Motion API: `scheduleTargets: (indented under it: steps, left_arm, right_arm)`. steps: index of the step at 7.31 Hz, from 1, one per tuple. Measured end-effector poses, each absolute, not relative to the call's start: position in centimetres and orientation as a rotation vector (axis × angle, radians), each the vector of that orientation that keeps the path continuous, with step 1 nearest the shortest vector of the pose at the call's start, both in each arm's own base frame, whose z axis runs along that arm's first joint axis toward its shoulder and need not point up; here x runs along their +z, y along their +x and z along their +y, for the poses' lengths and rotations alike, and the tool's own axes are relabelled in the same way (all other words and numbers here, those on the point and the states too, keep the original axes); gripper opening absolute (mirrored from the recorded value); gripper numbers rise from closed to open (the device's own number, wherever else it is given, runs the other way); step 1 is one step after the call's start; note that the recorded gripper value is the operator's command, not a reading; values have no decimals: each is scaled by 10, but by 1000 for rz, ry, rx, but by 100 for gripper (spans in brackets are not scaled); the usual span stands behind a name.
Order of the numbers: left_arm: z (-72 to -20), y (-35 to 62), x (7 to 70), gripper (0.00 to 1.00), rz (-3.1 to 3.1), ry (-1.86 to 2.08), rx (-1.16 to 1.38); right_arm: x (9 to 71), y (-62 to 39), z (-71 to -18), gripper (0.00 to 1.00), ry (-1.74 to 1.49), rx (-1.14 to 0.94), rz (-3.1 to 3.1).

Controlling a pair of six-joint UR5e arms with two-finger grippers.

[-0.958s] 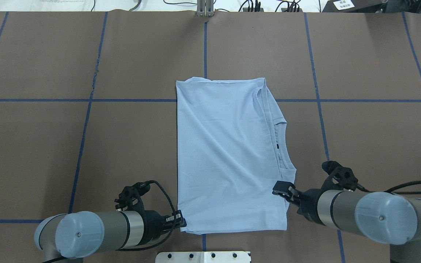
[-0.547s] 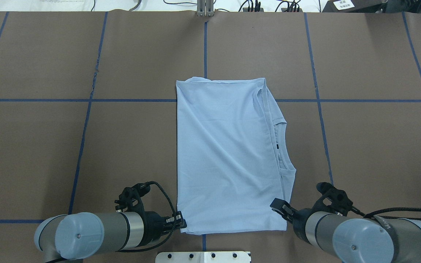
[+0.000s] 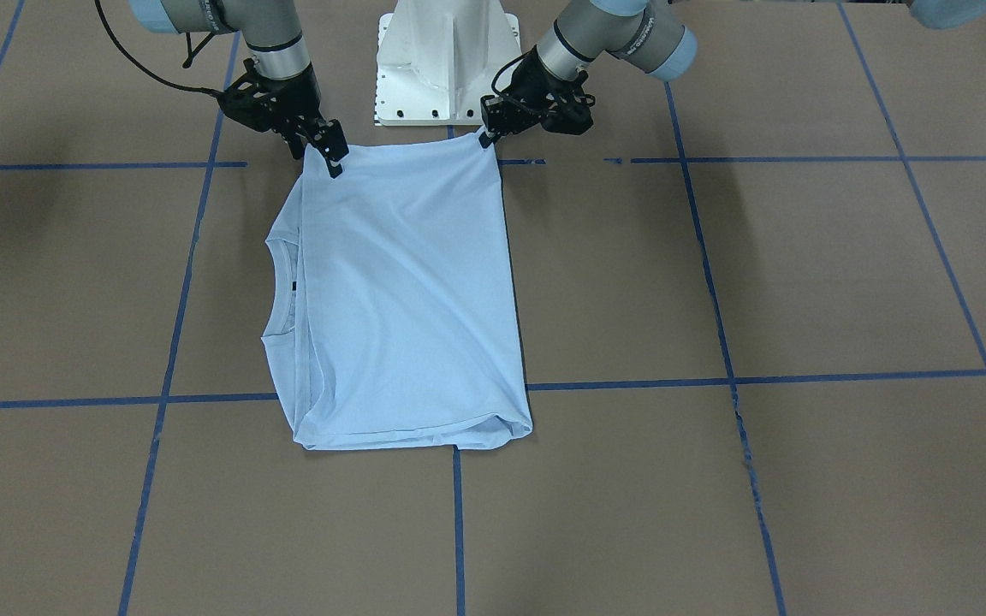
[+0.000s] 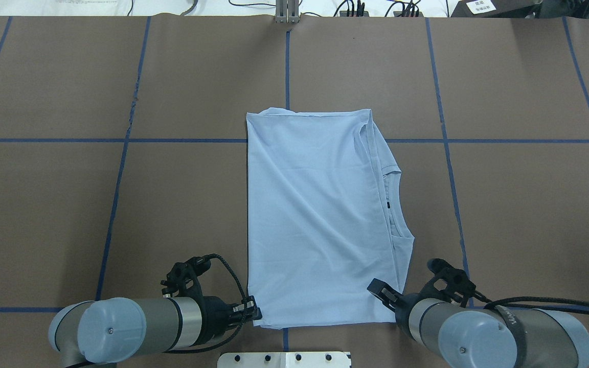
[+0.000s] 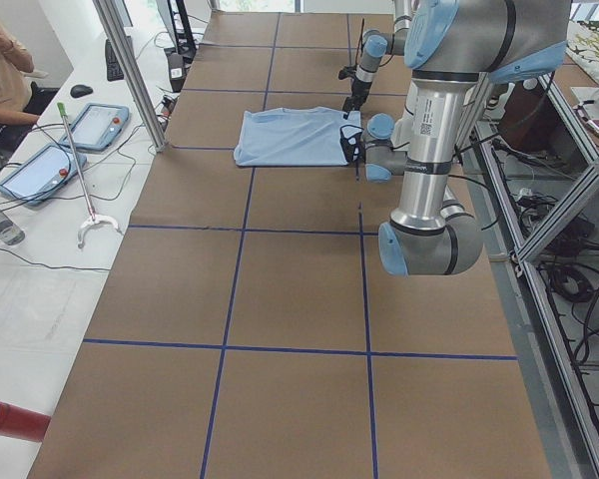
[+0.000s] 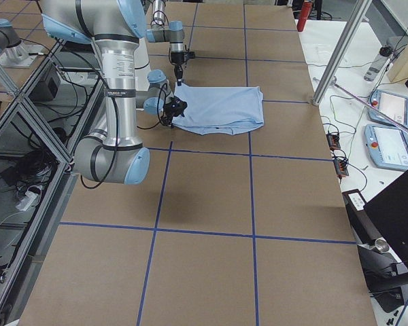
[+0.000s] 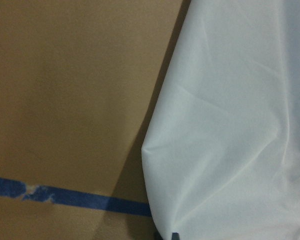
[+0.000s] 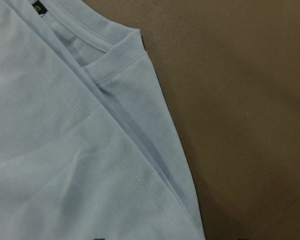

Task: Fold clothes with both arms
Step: 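Lower both grippers and grasp the near edge corners of the shirt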

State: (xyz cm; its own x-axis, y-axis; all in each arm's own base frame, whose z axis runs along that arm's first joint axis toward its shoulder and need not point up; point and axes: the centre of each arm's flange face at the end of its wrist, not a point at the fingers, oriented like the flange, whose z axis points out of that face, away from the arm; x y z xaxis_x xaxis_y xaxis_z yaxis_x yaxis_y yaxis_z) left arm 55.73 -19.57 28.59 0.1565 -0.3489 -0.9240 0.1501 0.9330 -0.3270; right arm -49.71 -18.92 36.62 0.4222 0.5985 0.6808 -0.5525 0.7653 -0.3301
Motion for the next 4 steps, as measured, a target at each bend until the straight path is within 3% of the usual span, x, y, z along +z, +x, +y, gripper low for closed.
scheduleTargets:
  steps: [1, 3, 4]
  left_arm:
    - [-195, 557, 286, 0, 1369, -173, -360]
    - [-194, 558, 286, 0, 1369, -176, -359]
    - [-194, 558, 286, 0, 1369, -177, -359]
  right_arm:
    - [367, -498, -191, 54, -49, 724, -877]
    - [366, -498, -193, 0, -38, 732, -881]
    - [365, -498, -194, 0, -36, 738, -884]
